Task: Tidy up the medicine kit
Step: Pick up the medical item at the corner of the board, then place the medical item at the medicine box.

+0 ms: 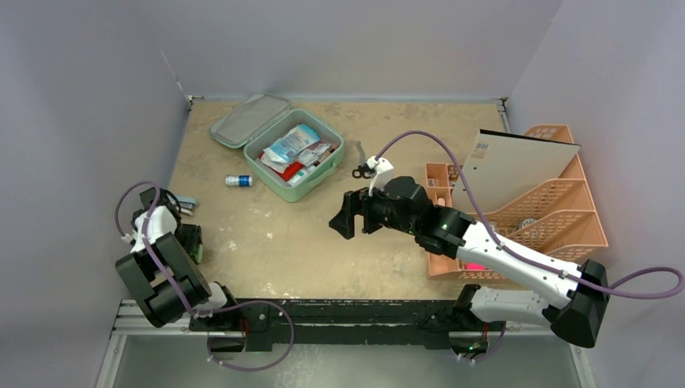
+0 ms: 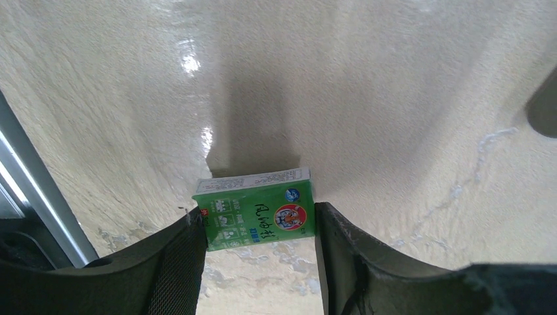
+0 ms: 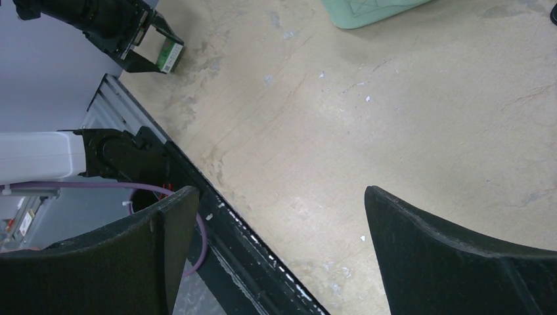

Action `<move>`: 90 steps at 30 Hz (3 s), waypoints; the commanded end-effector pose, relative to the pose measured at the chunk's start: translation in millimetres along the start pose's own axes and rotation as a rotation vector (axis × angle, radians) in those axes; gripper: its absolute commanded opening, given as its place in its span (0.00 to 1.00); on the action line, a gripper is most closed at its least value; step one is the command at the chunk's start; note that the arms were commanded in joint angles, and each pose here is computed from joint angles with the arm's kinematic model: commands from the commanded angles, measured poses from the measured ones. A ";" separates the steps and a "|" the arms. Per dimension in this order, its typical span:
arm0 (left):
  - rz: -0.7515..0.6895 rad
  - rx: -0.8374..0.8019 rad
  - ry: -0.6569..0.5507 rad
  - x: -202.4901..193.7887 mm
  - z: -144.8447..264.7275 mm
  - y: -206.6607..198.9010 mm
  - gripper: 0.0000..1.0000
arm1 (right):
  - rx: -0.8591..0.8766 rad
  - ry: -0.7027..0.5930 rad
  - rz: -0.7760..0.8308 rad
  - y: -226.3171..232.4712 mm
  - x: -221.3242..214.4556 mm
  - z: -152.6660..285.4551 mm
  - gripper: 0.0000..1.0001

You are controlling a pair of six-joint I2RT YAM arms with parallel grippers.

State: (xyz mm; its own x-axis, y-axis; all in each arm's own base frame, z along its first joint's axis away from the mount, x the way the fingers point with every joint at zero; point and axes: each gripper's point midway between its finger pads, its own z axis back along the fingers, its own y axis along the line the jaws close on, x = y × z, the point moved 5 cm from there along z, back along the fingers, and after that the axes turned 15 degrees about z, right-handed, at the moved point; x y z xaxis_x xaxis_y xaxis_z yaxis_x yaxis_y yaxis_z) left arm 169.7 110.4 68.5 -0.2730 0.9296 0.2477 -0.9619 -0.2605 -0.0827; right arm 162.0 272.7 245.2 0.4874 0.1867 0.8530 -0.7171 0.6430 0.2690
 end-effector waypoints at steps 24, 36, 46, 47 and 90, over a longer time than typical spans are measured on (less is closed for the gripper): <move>-0.526 -0.554 -0.086 -73.1 157.4 -105.9 0.37 | -0.012 -0.031 0.007 -0.1 6.2 3.4 0.99; -1.103 -0.913 -0.289 -141.9 231.6 -153.6 0.38 | -0.036 -0.034 0.023 -4.0 6.0 6.0 0.99; -1.434 -1.038 -0.317 -178.7 221.6 -181.6 0.36 | -0.051 -0.023 0.030 -5.6 5.9 2.5 0.99; -1.466 -1.047 -0.310 -182.8 220.3 -184.5 0.36 | -0.053 -0.020 0.031 -5.7 5.8 2.0 0.99; -2.120 -0.711 -0.442 -202.1 99.7 -223.0 0.40 | -0.121 -0.003 0.055 -14.6 6.5 0.1 0.99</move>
State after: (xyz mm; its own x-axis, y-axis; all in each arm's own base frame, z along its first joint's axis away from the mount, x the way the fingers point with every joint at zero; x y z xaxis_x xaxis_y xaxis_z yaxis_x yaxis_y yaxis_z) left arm 427.0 -52.4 121.8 0.7321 -0.4403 0.5198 0.3553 0.8978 0.2601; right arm 172.0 265.7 225.8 0.4938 0.2471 0.8337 -0.6764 0.7117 0.1897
